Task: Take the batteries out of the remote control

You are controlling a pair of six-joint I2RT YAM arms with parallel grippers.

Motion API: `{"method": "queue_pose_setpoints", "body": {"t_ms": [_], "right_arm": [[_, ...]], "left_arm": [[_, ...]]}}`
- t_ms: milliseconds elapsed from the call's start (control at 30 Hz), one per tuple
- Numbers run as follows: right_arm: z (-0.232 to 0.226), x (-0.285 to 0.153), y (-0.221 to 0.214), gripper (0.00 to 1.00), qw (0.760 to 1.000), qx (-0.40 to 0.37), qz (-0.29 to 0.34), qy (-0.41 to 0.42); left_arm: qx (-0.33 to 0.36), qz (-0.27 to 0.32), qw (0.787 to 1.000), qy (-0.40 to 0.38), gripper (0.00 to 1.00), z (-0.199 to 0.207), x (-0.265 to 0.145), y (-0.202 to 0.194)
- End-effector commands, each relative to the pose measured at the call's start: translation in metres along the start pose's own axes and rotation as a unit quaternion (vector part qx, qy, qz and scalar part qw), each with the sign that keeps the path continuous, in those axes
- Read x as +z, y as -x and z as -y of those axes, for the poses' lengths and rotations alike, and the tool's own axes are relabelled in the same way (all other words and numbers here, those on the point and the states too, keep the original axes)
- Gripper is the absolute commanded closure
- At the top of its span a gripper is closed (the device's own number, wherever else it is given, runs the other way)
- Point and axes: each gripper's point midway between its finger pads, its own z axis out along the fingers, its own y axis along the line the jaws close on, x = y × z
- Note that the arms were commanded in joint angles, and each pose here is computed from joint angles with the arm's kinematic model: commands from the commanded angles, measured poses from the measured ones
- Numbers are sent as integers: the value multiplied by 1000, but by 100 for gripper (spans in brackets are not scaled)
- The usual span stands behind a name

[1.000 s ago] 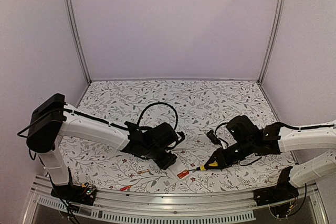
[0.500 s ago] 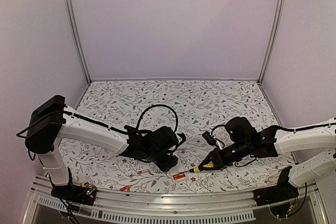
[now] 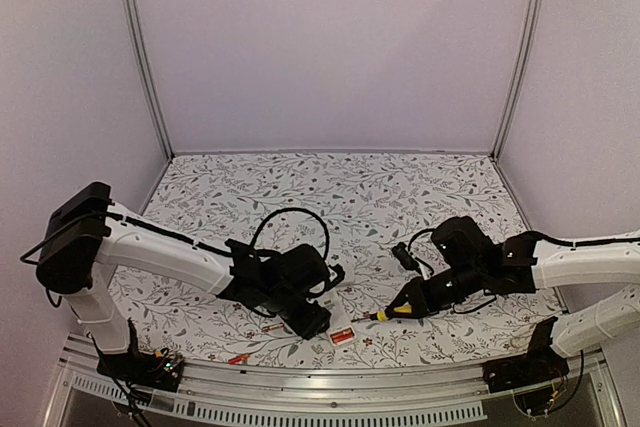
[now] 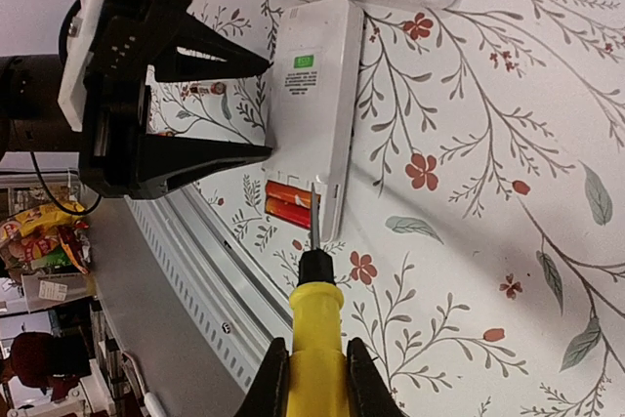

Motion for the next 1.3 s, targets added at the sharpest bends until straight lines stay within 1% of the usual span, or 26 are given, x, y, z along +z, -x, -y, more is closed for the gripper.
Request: {"method": "queue_pose_setpoints", "body": {"t_ms": [0,167,233,333,367,400,500,567,667,800,900,967,1067,1267], "right_arm": [[4,-17,12,100,998,-2,43,-35],[2,-19,15,100,998,0,53,-35],[3,-20,17,100,998,-1,59,-38],[1,-22,23,100,997,-2,74,-39],[0,-23,25,100,996,-1,80,-39],[0,-24,28,100,996,1,83,-41],[5,-26,35,100,993,14,102,-59],[11,-29,41,100,990,21,118,-79],[19,-34,49,100,984,23,141,-106],[18,-34,55,100,982,16,156,-104],[16,-32,57,100,982,13,164,-95],[14,-32,57,100,981,8,169,-89],[10,-28,55,100,982,4,171,-78],[6,-18,48,100,983,-7,169,-70]], "left_arm": [[-23,-51,998,-42,39,2,-24,-25],[-29,-18,996,-77,26,-10,-52,3],[10,3,996,-86,23,-14,-59,17],[107,41,990,-79,21,-17,-61,35],[123,51,988,-75,20,-19,-59,41],[123,52,988,-76,20,-21,-56,49],[73,28,992,-101,21,-24,-45,66],[34,19,995,-96,22,-28,-40,71],[-48,16,993,-108,22,-25,-39,64],[-175,30,979,-102,22,-33,-41,51],[-247,28,964,-89,21,-38,-39,38],[-280,22,955,-94,21,-34,-34,34],[-306,8,946,-102,21,-24,-22,29],[-314,-13,945,-91,20,-19,-1,28]]}}
